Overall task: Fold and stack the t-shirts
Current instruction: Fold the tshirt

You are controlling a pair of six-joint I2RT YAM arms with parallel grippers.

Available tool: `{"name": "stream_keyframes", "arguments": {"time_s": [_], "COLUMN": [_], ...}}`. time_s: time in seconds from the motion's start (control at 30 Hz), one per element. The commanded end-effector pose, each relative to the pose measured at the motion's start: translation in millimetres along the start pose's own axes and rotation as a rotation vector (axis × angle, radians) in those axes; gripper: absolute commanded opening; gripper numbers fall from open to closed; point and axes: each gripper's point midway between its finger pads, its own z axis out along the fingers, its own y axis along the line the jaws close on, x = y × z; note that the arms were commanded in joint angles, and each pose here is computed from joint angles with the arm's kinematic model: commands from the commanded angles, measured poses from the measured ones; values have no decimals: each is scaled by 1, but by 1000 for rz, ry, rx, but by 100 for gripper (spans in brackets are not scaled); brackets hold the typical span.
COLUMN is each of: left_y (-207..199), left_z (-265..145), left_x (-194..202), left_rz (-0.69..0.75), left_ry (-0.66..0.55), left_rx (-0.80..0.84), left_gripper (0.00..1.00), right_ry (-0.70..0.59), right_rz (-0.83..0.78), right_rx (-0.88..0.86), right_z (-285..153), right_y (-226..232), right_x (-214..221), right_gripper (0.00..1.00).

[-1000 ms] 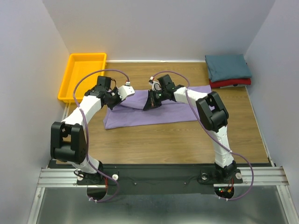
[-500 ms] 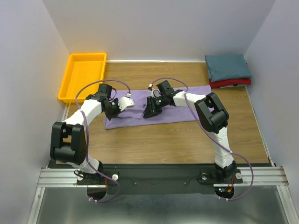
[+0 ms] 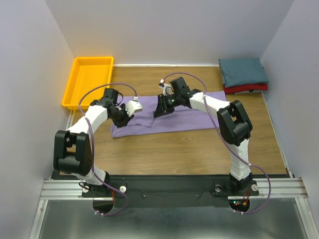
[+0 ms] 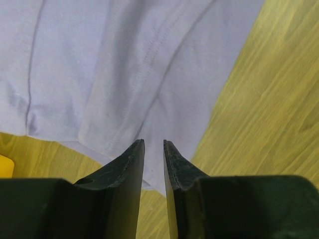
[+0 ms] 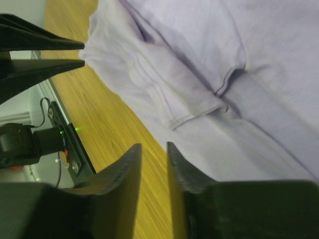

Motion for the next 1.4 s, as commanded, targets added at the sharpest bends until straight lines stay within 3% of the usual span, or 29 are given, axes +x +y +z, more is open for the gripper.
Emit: {"name": "stream_keyframes", "arguments": {"time_s": [0.0,0.2,0.37,0.5,0.6,0.8,0.87,0.93,1.1,1.37], "left_y": [16,41,57,76,78,65,63,59,42,52], "left_z": [-10,28,58,72,63,11,4,2,21,53], "left_x": [-32,-41,-28,-17,-28,-63,-68,-65,-51,-45], "left_rz": [-67,-239,-331,-399,-400,-400,-448,-486,-581,-644], "left_ry": [-121,-162,-101,-40,-80,-186,-193,-180,-120,-47], "left_rx": [-60,-83,-106,-168,-170,-157,-164,-161,-148,-185], "left_gripper": [33,25,24,24,25,40,47,47,32,27], "right_ry": [-58,-51,-113,-131,-103,8,50,87,201,337], "right_rz": [-76,-48,-88,-118,-142,-186,-194,-181,-113,12], "right_rx": [14,39,154,318,453,742,760,783,735,546], "right_z": [-10,2,-47,-100,-141,-200,-201,-201,-187,-171], "right_y": [4,-19,-53,-97,-131,-197,-206,-215,-223,-192], "right_x": [-27,-32,-61,-67,-57,-13,0,12,53,122], "right_gripper": [29,24,35,36,36,32,30,29,23,19]}}
